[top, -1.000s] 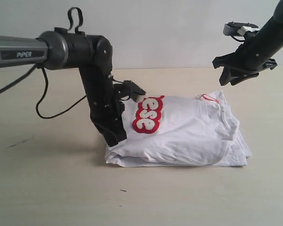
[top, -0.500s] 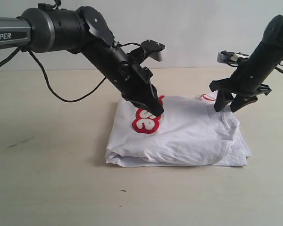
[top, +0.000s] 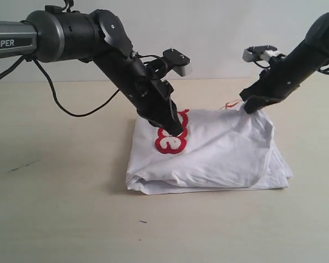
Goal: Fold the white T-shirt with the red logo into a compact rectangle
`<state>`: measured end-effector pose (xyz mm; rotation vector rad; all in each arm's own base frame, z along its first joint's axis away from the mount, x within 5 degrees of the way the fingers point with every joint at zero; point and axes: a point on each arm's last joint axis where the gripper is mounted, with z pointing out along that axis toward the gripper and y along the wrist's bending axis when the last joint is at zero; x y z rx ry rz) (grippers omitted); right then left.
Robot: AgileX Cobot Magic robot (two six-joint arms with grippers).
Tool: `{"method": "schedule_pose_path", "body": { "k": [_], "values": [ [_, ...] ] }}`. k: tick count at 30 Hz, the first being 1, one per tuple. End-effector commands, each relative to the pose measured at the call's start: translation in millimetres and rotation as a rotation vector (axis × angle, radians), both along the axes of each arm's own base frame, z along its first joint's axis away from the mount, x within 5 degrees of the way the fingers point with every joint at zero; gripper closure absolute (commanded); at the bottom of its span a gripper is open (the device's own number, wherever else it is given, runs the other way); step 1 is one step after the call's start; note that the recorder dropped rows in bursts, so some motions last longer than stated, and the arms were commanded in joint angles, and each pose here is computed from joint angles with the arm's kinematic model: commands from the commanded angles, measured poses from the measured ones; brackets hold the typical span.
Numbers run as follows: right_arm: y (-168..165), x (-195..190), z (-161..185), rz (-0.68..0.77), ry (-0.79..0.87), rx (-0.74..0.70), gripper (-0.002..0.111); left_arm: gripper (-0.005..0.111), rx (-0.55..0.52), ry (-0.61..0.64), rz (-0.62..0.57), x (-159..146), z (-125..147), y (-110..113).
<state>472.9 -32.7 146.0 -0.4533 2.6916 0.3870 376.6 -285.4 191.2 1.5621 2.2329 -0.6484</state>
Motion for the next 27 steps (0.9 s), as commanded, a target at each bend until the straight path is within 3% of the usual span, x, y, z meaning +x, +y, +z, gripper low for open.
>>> {"method": "schedule_pose_path", "body": {
  "k": [1, 5, 11, 16, 22, 27],
  "values": [
    [-1, 11, 33, 0.039, -0.227, -0.04, 0.107, 0.107, 0.016, -0.032, -0.015, 3, -2, 2],
    [-8, 18, 28, -0.024, -0.276, -0.102, 0.1, 0.107, 0.026, -0.065, -0.009, 6, -3, 3],
    [-27, 18, -7, -0.13, -0.155, -0.268, 0.084, 0.107, 0.019, -0.11, 0.021, 12, -8, 2],
    [-31, 17, -15, -0.201, -0.12, -0.285, 0.06, 0.107, 0.041, -0.022, 0.025, 12, -53, -7],
    [-29, 16, 12, -0.274, -0.168, -0.239, 0.055, 0.107, 0.218, 0.044, 0.013, 9, -104, 0],
    [-24, 14, 49, -0.318, -0.248, -0.16, 0.055, 0.107, 0.304, 0.181, -0.077, -5, -109, 7]
  ]
}}
